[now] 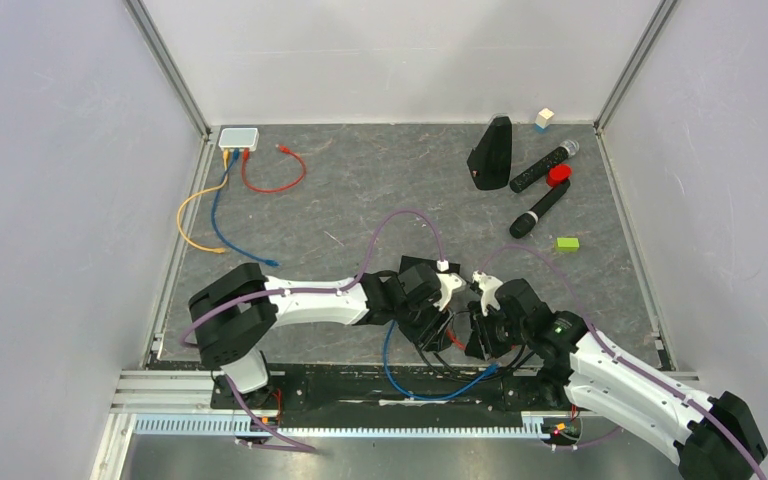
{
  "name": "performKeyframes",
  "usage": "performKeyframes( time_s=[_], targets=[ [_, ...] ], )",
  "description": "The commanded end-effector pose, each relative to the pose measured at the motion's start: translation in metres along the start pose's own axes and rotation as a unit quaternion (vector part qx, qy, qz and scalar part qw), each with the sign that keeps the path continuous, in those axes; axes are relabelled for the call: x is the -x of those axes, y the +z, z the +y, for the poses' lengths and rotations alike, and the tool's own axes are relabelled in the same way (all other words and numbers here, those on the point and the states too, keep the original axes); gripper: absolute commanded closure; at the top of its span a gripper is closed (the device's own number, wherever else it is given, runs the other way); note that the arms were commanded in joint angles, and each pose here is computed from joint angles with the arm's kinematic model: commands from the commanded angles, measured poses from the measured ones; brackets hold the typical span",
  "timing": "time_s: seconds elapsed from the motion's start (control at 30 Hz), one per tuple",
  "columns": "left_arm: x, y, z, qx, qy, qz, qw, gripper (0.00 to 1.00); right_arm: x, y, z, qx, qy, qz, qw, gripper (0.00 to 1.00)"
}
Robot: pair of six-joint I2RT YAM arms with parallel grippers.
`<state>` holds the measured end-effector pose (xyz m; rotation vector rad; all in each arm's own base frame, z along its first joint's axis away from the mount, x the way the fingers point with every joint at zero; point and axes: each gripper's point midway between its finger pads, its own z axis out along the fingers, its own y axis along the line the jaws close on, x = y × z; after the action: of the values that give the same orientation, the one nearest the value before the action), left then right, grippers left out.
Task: Pull the plug from the switch port
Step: Move the switch port to the center of the board.
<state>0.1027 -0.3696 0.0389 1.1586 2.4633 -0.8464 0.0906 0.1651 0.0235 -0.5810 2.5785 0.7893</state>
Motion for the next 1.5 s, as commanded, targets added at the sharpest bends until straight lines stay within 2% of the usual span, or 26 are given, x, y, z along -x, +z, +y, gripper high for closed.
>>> performKeyframes(
  time_s=[0.0, 0.17, 0.43, 0.8, 1.13, 1.3, 1.37, 1.47],
  targets=[
    [0.019, -0.011, -0.01, -0.01, 0.02, -0.038, 0.999, 0.43, 0.013, 0.0, 0.006, 0.01, -0.011, -0.023, 1.0, 0.76],
    [0.012, 0.003, -0.01, -0.02, 0.018, -0.015, 1.0, 0.45, 0.02, -0.001, 0.015, 0.029, -0.013, -0.033, 0.999, 0.81],
    [0.017, 0.014, -0.021, -0.056, 0.002, -0.036, 0.998, 0.55, 0.043, -0.013, 0.027, 0.043, -0.02, -0.072, 0.996, 0.83],
    [0.018, 0.027, -0.023, -0.066, -0.016, -0.046, 0.997, 0.56, 0.071, -0.026, 0.043, 0.061, -0.017, -0.118, 0.991, 0.84],
    [0.035, 0.037, -0.033, -0.099, -0.027, -0.092, 0.99, 0.55, 0.054, -0.014, 0.032, 0.05, 0.0, -0.099, 0.994, 0.84],
    [0.035, 0.05, -0.033, -0.11, -0.049, -0.098, 0.988, 0.55, 0.062, -0.021, 0.009, -0.021, 0.008, -0.125, 0.992, 0.74],
    [0.034, 0.05, -0.03, -0.106, -0.057, -0.107, 0.987, 0.55, 0.068, -0.026, -0.007, -0.07, 0.019, -0.143, 0.987, 0.63],
    [0.031, 0.047, -0.026, -0.096, -0.06, -0.112, 0.987, 0.55, 0.072, -0.031, -0.022, -0.112, 0.026, -0.159, 0.981, 0.52]
  ],
)
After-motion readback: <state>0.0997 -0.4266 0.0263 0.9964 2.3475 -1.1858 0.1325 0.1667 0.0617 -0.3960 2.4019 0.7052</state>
